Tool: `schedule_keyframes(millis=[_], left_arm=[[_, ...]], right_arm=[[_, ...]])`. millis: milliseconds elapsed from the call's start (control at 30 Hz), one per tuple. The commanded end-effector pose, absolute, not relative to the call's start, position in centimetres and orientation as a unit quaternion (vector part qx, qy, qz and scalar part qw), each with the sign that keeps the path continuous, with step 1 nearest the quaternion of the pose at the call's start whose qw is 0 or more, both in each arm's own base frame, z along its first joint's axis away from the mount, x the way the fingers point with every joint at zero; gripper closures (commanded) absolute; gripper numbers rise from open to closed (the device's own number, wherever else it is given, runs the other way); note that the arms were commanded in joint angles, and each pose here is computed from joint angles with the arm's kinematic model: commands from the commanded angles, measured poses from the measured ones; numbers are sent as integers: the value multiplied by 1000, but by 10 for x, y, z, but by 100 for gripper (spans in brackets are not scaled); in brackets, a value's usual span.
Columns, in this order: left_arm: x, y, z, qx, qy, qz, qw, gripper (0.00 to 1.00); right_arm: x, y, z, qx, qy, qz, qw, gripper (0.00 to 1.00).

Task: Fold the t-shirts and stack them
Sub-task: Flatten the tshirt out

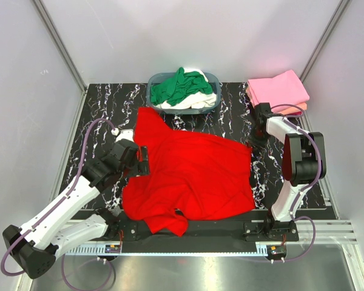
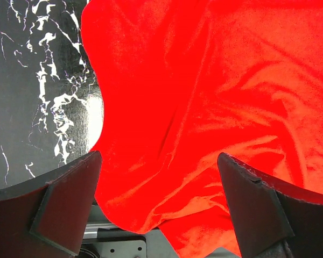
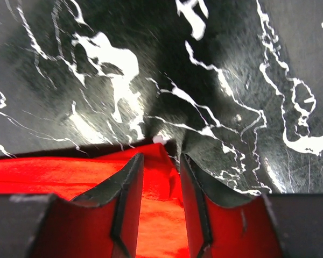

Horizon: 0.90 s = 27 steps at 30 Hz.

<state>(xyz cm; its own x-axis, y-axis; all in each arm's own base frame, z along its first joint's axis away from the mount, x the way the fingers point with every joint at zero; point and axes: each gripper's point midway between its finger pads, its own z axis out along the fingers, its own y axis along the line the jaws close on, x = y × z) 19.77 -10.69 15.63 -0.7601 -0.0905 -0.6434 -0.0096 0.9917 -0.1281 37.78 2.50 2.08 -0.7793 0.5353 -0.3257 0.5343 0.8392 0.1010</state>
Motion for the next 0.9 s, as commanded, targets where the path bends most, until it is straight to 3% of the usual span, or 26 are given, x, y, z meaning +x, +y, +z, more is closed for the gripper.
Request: schedule_keyframes(millis=[0,167,400,867], left_arm=[[205,-104,161,-30,928,-54,367,5],[206,-103,161,-31,928,-52,368,5],[206,-102,159,-33,928,-48,367,5],[207,-103,156,-30,931,-45,362,5]], right_arm=[[379,23,37,280,939,8,202,60],[381,25,34,279,939,14,201,69],[392,24,39,273,940,8,205,100],[464,15,59,250,938,-17,242,100]])
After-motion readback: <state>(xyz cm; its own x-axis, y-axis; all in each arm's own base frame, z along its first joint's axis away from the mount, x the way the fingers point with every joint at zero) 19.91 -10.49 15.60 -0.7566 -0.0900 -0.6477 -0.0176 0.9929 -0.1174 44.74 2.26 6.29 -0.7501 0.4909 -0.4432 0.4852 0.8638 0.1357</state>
